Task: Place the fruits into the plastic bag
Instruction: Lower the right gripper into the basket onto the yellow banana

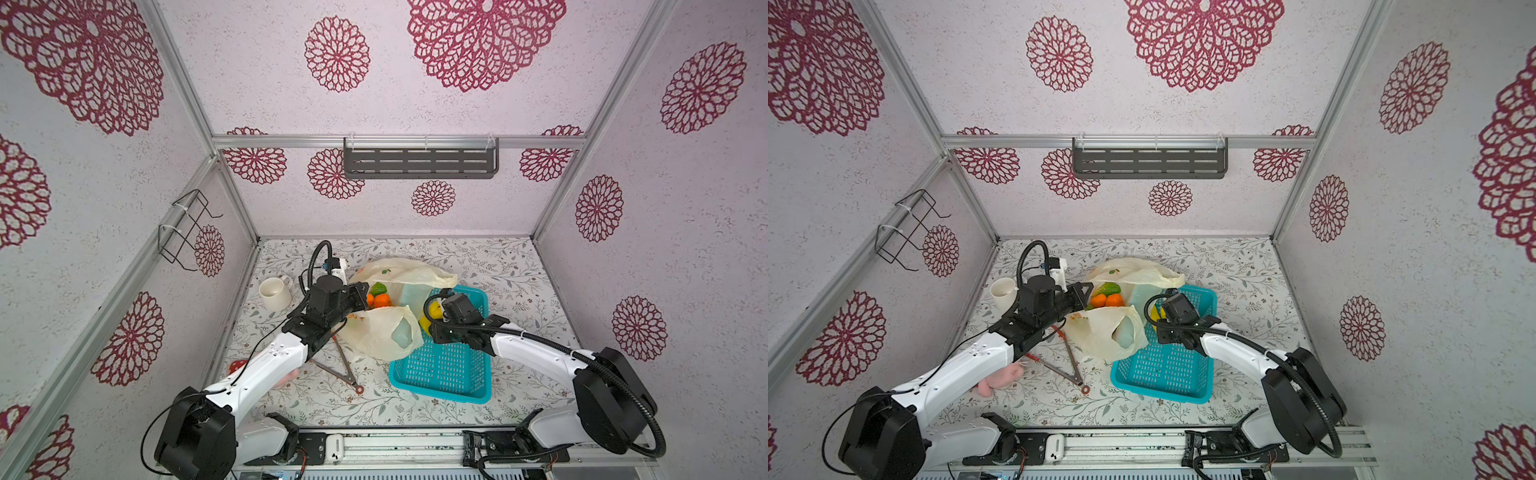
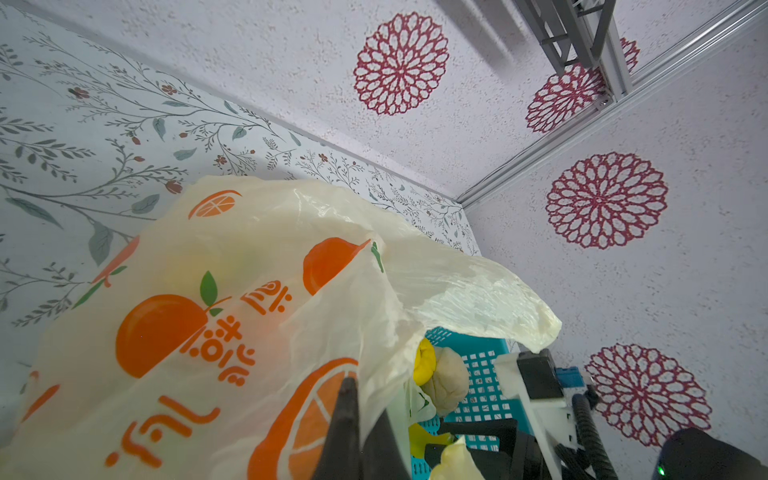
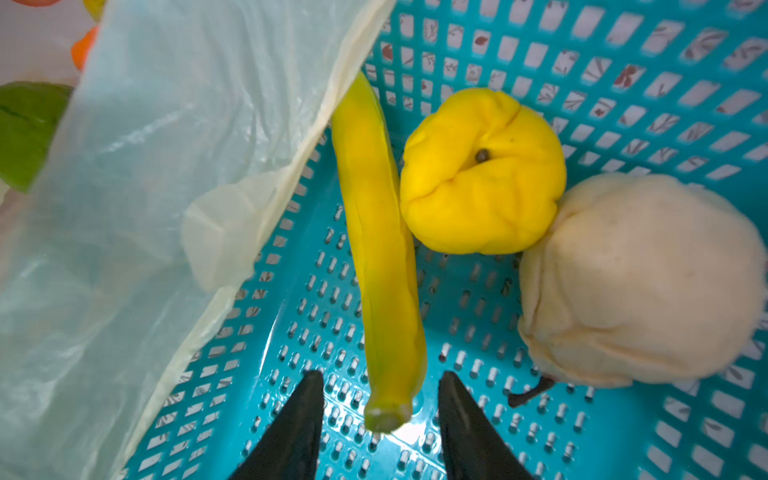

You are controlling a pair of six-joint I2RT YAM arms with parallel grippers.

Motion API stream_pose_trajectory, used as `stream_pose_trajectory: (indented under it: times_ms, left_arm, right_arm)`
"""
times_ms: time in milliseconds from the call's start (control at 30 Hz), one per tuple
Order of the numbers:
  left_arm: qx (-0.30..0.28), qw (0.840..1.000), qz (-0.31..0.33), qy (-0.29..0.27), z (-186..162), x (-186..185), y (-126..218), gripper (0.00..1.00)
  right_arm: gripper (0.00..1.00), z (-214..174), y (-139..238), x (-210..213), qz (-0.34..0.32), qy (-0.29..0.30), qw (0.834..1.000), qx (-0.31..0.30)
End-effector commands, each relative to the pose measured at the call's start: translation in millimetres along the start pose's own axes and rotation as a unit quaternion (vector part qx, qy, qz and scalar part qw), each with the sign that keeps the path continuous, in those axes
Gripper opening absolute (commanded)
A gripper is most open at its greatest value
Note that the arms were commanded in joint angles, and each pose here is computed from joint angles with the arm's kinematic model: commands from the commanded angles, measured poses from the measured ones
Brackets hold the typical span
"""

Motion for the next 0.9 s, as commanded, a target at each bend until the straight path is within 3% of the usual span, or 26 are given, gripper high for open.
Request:
stream_pose_trajectory:
  times_ms: [0,267,533,700,867]
  left_arm:
    - [-0.013,1.000,-0.005,-0.001,7,-7,2,0.00]
    - [-0.012,1.000,-0.005,-0.001,7,-8,1,0.00]
    - [-0.007,1.000,-0.008,0.000,5,-7,-3,0.00]
    - [-0.006,1.000,-0.010,-0.001,5,-8,-5,0.00]
    - [-0.004,1.000,-0.014,-0.001,4,-8,-6,0.00]
  right_arm:
    - [0.40,13,4,4,0.000,0.006,1.000,-0.015]
    - [0.18,15,8,6,0.011,0.007,1.000,-0.023]
    - [0.01,23,46,3,0.008,-0.032,0.997,-0.075]
    - [0.00,21,73,0,0.008,-0.030,0.996,-0.087]
    - [0.00,15,98,1,0.027,0.045,0.998,-0.045]
Point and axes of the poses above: each gripper's point midway between its finger pads, its own y axis back along the fingers, its own x axis along the line the jaws close on, z = x × y, the point moved 9 cm from there along y, back along the fingers, and after that the axes turned 1 degree about y, right-handed, at the moved point
